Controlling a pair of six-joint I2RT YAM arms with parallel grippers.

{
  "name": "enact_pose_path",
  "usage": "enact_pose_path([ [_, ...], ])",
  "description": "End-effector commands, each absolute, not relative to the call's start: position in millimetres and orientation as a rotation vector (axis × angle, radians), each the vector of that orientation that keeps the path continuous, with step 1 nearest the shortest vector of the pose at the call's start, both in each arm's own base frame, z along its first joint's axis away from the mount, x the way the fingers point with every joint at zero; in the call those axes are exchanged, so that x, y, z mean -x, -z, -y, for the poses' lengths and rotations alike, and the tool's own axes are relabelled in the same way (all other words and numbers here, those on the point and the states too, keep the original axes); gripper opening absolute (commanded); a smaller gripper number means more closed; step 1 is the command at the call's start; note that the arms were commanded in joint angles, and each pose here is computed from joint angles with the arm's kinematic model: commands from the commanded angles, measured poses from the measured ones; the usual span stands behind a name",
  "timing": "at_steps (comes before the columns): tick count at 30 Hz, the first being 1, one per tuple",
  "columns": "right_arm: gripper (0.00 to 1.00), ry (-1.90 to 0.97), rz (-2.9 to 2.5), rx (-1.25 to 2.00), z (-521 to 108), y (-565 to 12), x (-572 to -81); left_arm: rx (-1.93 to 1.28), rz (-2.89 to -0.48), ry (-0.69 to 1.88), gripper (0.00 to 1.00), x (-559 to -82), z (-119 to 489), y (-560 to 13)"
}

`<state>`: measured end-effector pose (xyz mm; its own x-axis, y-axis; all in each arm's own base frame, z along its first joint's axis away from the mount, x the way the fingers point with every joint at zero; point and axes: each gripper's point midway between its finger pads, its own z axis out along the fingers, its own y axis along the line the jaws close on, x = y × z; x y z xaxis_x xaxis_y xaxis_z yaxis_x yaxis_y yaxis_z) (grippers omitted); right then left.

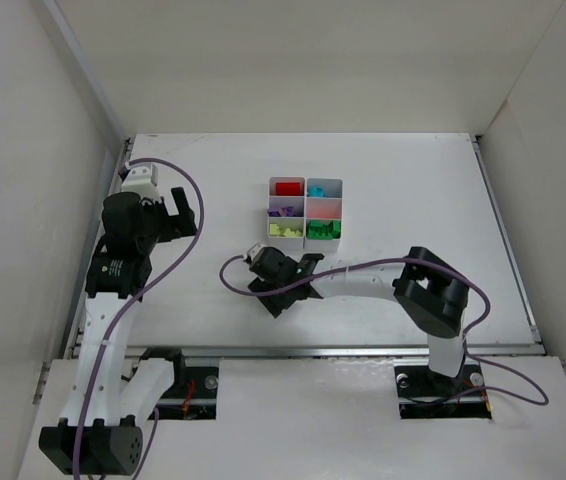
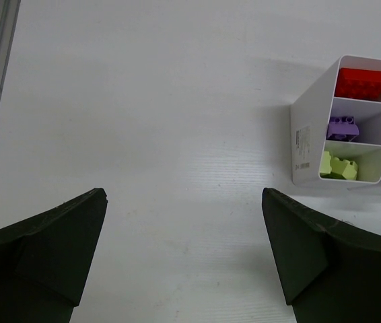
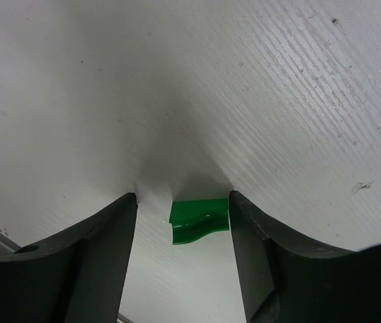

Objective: Sort the legos into containers by color

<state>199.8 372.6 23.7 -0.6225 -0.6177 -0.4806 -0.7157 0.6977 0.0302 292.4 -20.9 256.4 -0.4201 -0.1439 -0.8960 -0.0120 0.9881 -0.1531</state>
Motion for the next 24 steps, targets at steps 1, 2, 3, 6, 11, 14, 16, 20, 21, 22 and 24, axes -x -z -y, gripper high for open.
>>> enact_pose_path([
  [1,0.62,-0.289,-2.486,1.027,-374.3,-20.7,-199.6,0.114,-1.953,0.168,1.00,-292.5,22.1,-267.0],
  [2,0.62,-0.289,-2.486,1.027,-374.2,-20.7,-199.6,0.114,-1.953,0.168,1.00,-292.5,22.1,-267.0],
  [3,0.62,-0.269,-2.492,1.027,-370.9,-19.8,-199.7,0.114,-1.953,0.168,1.00,-292.5,22.1,-267.0],
  [6,0.64,-0.244,-2.492,1.043,-364.7,-19.8,-199.0,0.108,-1.953,0.177,1.00,-292.4,23.7,-267.0],
  [11,0.49,-0.213,-2.491,1.069,-359.4,-18.6,-198.9,0.109,-1.963,0.176,1.00,-292.0,23.7,-262.9],
  [14,0.45,-0.213,-2.491,1.069,-358.2,-21.6,-198.3,0.109,-1.963,0.176,1.00,-292.0,23.7,-262.9],
  [16,0.36,-0.213,-2.491,1.069,-358.2,-21.6,-198.3,0.109,-1.963,0.176,1.00,-292.0,23.7,-262.9],
  [20,0.22,-0.230,-2.488,1.070,-359.7,-25.1,-197.2,0.109,-1.963,0.176,1.00,-292.0,23.7,-262.9],
  [21,0.20,-0.239,-2.480,1.065,-360.5,-29.2,-197.6,0.109,-1.963,0.176,1.00,-292.0,23.7,-262.9],
  [22,0.16,-0.239,-2.480,1.065,-360.5,-29.3,-197.6,0.109,-1.963,0.176,1.00,-292.0,23.7,-262.9],
  [24,0.12,-0.271,-2.460,1.038,-366.5,-47.6,-200.2,0.109,-1.963,0.176,1.00,-292.0,23.7,-262.9],
])
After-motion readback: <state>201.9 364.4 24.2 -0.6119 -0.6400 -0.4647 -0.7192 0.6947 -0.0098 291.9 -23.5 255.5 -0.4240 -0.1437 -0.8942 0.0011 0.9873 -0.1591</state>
